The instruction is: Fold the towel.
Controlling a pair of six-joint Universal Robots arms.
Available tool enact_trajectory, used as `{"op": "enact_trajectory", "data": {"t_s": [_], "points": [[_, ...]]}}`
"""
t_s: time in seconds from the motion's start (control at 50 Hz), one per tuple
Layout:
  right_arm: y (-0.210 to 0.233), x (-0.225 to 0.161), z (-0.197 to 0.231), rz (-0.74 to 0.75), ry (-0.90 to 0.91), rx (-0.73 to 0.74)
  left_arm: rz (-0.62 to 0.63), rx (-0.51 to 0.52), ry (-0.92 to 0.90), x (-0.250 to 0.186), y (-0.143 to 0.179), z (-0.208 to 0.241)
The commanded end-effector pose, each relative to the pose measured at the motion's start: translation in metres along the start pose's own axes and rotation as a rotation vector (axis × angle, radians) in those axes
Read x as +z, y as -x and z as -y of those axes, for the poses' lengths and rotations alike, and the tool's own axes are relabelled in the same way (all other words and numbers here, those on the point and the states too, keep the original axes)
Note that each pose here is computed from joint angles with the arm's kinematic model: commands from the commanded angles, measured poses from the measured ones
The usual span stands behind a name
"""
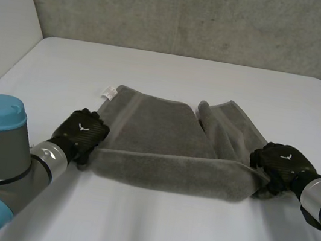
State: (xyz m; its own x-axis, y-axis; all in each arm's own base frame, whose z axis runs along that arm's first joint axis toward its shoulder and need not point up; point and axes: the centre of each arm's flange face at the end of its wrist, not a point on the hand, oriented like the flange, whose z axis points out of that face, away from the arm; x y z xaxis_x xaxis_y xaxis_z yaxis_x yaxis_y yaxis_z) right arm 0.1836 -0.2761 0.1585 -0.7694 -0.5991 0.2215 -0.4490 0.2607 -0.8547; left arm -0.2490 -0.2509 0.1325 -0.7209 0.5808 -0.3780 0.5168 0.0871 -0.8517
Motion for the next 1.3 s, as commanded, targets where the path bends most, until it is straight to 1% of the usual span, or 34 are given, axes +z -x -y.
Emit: {"op": "enact_trajectory", "data": {"t_s": [0.02, 0.24, 0.46, 0.58, 0.68, 0.72, 0.74, 0.78, 0.8, 0.86, 0.94, 0.96, 1.0, 1.06, 1.1, 1.16, 1.3], "points": [[-0.014, -0.001, -0.003, -0.038, 0.015, -0.045, 0.012, -0.008, 0.022, 0.003, 0.007, -0.005], [-0.019, 0.001, -0.009, -0.052, 0.037, -0.038, 0.015, -0.021, 0.053, 0.002, 0.011, -0.010], [-0.011, -0.001, -0.014, -0.029, 0.057, -0.013, 0.017, -0.022, 0.056, 0.001, 0.011, -0.010], [-0.007, -0.002, -0.024, -0.023, 0.086, -0.001, 0.035, -0.029, 0.060, 0.003, 0.018, -0.011], [-0.016, 0.000, -0.026, -0.052, 0.090, -0.009, 0.059, -0.037, 0.062, 0.004, 0.028, -0.011], [-0.032, -0.003, -0.017, -0.090, 0.061, -0.010, 0.070, -0.048, 0.065, 0.000, 0.034, -0.007], [-0.032, -0.003, -0.017, -0.090, 0.061, -0.010, 0.070, -0.048, 0.065, 0.000, 0.034, -0.007], [-0.046, -0.013, -0.001, -0.151, 0.015, -0.026, 0.089, -0.060, 0.055, -0.010, 0.044, 0.003], [-0.046, -0.013, -0.001, -0.152, 0.015, -0.026, 0.089, -0.060, 0.055, -0.010, 0.044, 0.003], [-0.049, -0.029, 0.019, -0.180, -0.030, -0.049, 0.107, -0.062, 0.036, -0.023, 0.051, 0.016], [-0.047, -0.054, 0.045, -0.159, -0.087, -0.060, 0.145, -0.074, -0.018, -0.046, 0.061, 0.040], [-0.047, -0.054, 0.045, -0.159, -0.087, -0.060, 0.145, -0.074, -0.018, -0.046, 0.061, 0.040], [-0.045, -0.067, 0.060, -0.133, -0.134, -0.071, 0.193, -0.095, -0.074, -0.060, 0.073, 0.057], [-0.046, -0.077, 0.072, -0.128, -0.178, -0.091, 0.215, -0.102, -0.107, -0.067, 0.078, 0.065], [-0.046, -0.080, 0.078, -0.133, -0.197, -0.103, 0.250, -0.106, -0.168, -0.078, 0.086, 0.080], [-0.048, -0.085, 0.086, -0.148, -0.223, -0.121, 0.277, -0.097, -0.209, -0.086, 0.091, 0.091], [-0.052, -0.088, 0.099, -0.166, -0.261, -0.150, 0.287, -0.089, -0.233, -0.088, 0.094, 0.098]]}}
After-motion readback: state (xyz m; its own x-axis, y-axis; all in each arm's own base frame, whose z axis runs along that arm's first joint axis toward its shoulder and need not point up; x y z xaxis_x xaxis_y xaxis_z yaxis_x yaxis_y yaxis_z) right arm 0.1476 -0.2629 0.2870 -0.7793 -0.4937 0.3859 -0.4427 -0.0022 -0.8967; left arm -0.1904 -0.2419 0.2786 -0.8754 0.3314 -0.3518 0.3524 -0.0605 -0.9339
